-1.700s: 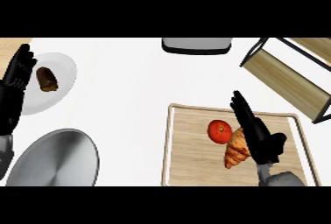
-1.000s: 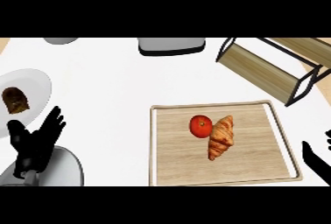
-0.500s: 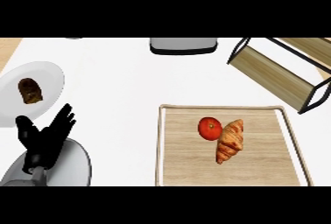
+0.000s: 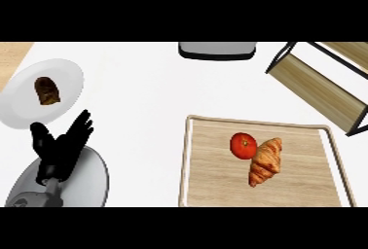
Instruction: Pick the croissant from the tray and place it in the tiered shelf
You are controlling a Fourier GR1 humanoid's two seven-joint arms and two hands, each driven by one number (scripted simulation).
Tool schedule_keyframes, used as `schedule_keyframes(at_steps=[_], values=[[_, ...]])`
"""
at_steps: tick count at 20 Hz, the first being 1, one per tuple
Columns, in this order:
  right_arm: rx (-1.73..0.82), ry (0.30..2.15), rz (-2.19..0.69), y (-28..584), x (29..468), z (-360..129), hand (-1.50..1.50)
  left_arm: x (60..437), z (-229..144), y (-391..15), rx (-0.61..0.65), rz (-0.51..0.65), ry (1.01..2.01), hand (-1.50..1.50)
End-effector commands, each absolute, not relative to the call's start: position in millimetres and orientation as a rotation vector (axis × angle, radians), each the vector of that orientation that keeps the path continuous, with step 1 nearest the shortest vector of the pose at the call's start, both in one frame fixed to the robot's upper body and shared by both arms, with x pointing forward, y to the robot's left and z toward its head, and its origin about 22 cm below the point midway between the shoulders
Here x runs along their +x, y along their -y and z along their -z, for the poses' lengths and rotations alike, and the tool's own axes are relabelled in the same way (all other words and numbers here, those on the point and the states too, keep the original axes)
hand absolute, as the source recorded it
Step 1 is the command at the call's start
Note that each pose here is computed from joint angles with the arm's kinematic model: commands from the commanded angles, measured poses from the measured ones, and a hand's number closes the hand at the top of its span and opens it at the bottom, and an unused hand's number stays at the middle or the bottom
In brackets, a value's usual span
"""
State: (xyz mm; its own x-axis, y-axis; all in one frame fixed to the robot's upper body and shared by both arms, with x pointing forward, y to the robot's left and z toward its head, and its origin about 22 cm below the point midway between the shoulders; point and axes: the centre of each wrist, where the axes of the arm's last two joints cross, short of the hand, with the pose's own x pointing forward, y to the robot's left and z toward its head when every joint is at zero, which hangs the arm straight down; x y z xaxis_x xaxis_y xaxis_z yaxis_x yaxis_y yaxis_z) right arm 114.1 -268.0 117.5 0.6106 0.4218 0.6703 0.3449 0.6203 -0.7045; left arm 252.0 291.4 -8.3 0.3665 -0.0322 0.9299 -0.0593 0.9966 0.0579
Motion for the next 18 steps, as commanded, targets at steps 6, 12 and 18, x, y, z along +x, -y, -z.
schedule_keyframes(at_steps=[6, 12, 18], values=[[-1.097, 0.711, 0.012, 261.3, 148.9, -129.0, -1.50, 255.0, 13.9, -283.5, 0.063, 0.008, 1.140, 0.00], [-1.052, 0.610, -0.033, 250.2, 168.3, -112.1, -1.50, 250.1, 20.7, -273.3, 0.063, 0.017, 1.141, 0.00], [-1.031, 0.529, -0.111, 228.2, 192.4, -88.5, -1.50, 255.7, 15.9, -281.4, 0.068, 0.013, 1.141, 0.00]])
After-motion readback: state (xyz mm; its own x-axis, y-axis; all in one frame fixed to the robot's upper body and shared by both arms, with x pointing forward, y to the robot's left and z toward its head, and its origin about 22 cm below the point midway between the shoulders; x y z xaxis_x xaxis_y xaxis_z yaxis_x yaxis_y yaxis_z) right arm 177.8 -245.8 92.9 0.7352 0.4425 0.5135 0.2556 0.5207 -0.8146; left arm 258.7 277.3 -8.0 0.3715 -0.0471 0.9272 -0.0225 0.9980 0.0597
